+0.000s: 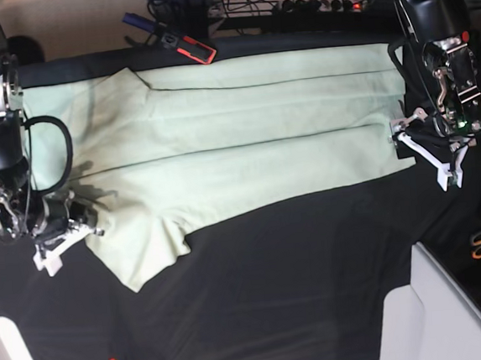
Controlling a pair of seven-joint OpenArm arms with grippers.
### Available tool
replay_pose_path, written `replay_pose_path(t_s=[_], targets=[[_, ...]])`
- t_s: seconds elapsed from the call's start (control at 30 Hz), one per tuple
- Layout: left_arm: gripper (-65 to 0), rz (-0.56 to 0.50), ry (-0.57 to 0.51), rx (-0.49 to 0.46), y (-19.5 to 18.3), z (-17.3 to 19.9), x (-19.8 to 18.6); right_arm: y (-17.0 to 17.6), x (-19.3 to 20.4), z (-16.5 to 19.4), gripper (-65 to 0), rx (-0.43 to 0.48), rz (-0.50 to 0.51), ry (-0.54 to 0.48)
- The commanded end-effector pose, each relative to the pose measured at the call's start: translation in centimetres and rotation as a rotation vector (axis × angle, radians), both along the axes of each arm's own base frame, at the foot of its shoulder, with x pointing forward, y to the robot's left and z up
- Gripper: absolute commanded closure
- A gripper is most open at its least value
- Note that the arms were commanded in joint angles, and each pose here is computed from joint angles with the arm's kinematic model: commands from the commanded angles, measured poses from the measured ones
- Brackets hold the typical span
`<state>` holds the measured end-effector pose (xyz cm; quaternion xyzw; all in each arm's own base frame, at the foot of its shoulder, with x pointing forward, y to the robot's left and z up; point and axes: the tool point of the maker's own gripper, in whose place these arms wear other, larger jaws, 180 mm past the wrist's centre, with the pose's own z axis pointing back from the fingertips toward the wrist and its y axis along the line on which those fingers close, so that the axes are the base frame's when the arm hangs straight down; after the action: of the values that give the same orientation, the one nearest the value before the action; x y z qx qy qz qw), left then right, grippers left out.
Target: Fold the T-shirt properly
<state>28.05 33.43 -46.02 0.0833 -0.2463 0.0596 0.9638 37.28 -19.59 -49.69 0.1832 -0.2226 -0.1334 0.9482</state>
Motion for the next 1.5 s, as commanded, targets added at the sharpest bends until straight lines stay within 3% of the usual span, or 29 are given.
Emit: replay_pose_path(t_s=[0.0,0.3,0.57,1.0,1.07,1.27,1.37,1.47], targets=[[-54.3,0.003,-0.055,0.025,1.0,1.3,1.4,-0.5,1.6,1.4,0.0,-0.002,-0.005,-0.043],[-54.3,0.024,-0.072,-0.026,0.2,-0.1,2.3,-0.4,1.6,1.4,0.0,-0.001,0.001,-0.045],[-54.1,0.122,-0.161,-0.232,-1.3,-0.7,3.5,-0.3,1.6,1.4,0.0,-0.003,0.005,-0.044],[-53.1,0.133,-0.187,-0.238,-1.3,-0.9,3.7,-0.3,1.6,1.4,0.0,-0.004,0.006,-0.043],[-48.0,0.144,-0.183,-0.247,-1.3,-1.3,3.5,-0.3,1.6,1.4,0.0,-0.004,0.006,-0.043],[-17.1,0.182,-0.184,-0.272,-1.4,-2.7,3.7,-0.3,1.6,1.4,0.0,-0.003,0.006,-0.044],[-10.4,0.191,-0.179,-0.28,-1.4,-3.1,3.7,-0.3,1.6,1.4,0.0,-0.003,0.006,-0.044],[-9.2,0.19,-0.182,-0.279,-1.4,-3.0,3.8,-0.3,1.6,1.4,0.0,-0.003,0.007,-0.044]])
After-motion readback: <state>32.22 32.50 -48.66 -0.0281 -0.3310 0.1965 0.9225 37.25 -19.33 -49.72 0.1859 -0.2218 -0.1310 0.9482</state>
